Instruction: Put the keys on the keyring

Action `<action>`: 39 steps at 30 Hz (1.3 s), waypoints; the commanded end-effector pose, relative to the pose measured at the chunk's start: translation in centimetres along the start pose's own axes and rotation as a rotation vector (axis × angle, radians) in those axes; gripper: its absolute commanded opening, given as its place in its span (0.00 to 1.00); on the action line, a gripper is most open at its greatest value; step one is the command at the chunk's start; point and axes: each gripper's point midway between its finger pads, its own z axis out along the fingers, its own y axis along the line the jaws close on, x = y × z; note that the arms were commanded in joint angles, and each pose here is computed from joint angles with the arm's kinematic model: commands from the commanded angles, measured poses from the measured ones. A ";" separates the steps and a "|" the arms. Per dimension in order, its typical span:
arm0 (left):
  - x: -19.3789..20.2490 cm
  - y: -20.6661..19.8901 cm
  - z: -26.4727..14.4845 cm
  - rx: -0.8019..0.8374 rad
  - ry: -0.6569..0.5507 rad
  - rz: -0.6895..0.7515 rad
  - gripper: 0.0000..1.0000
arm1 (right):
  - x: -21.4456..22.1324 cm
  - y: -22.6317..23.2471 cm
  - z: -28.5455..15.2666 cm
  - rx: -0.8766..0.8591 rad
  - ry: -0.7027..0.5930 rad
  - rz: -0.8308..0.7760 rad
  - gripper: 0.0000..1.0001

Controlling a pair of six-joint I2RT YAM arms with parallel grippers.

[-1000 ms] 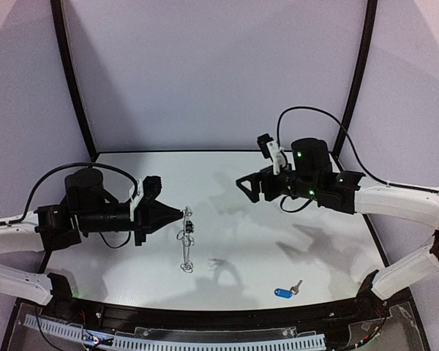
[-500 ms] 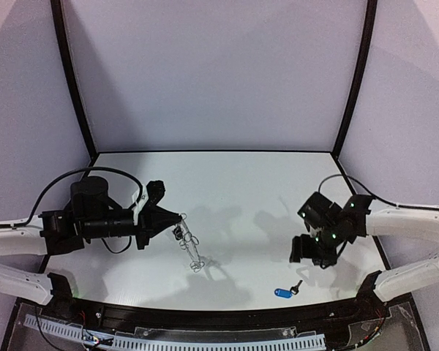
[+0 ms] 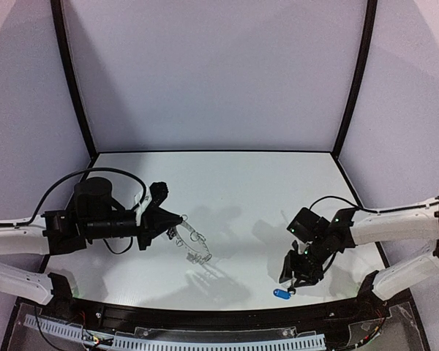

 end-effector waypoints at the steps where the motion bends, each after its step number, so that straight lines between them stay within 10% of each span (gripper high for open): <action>1: -1.0 0.2 -0.4 -0.014 -0.029 -0.014 0.01 | -1.7 2.3 2.3 -0.008 -0.016 -0.106 0.44; 9: -0.5 0.6 -1.1 -0.053 -0.022 -0.047 0.01 | -6.9 10.9 1.5 -0.089 -0.138 -0.454 0.42; 15: 2.4 2.7 -0.7 -0.181 0.055 -0.051 0.01 | -8.9 10.0 -0.6 -0.054 -0.232 -0.469 0.59; 21: 4.4 4.5 0.6 -0.280 0.130 -0.082 0.02 | -9.7 9.3 -3.6 -0.029 -0.343 -0.563 0.97; 30: 7.7 6.6 5.2 -0.328 0.305 -0.168 0.15 | -11.1 7.3 -5.6 0.041 -0.454 -0.497 0.98; 34: 7.3 8.2 6.5 -0.396 0.296 -0.198 0.60 | -11.8 6.3 -6.8 0.048 -0.491 -0.425 0.98; 39: 4.8 12.5 4.0 -0.621 0.178 -0.205 0.73 | -14.1 4.2 -8.6 0.052 -0.590 -0.312 0.98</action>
